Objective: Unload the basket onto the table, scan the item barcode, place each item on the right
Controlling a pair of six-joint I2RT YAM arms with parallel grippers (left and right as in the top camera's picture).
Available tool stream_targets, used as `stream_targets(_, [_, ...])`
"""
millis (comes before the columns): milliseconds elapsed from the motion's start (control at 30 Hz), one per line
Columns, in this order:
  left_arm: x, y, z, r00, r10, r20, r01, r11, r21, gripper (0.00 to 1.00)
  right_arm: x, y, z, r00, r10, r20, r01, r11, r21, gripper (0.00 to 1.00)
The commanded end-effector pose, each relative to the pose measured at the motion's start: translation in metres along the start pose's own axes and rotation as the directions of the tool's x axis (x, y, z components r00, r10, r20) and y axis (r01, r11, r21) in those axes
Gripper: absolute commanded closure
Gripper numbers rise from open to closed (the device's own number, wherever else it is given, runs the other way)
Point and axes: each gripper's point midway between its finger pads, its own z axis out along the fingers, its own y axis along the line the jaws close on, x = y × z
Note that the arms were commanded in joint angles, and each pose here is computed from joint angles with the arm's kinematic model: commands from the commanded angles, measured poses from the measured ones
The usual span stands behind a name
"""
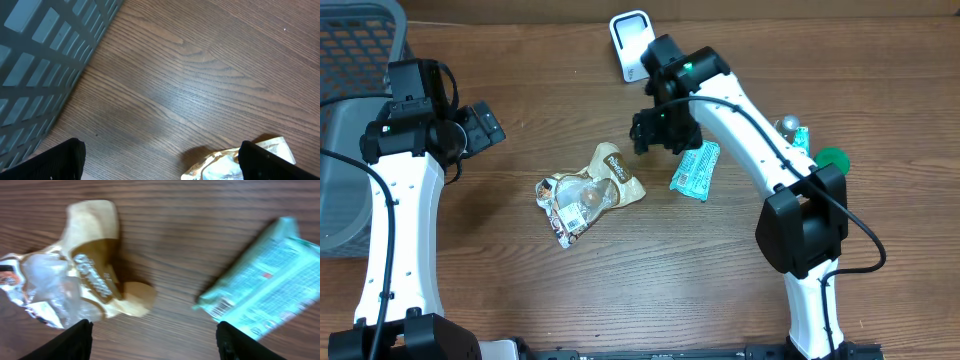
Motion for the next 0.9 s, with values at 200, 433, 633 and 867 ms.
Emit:
stream_targets(200, [-0.043, -0.038, -0.012, 0.987, -0.041, 0.155, 0.01, 0.98, 0.197, 0.0, -0.005, -0.007, -0.031, 0.994, -0.1, 0.041, 0.102, 0.994, -0.043, 0.15])
stream_targets(433, [0.015, -0.079, -0.023, 0.993, -0.007, -0.122, 0.06, 0.898, 0.435, 0.68, -0.015, -0.003, -0.032, 0.991, -0.108, 0.085, 0.113, 0.992, -0.052, 0.12])
stream_targets(633, [0.062, -0.076, -0.025, 0.96, 0.046, -0.276, 0.058, 0.931, 0.359, 0.94, -0.035, 0.004, -0.034, 0.979, -0.121, 0.166, 0.134, 0.989, -0.067, 0.17])
stream_targets(867, [0.089, -0.095, -0.027, 0.952, 0.105, -0.287, -0.021, 0.959, 0.282, 0.96, -0.046, 0.006, -0.03, 0.971, -0.116, 0.209, 0.133, 0.988, -0.073, 0.91])
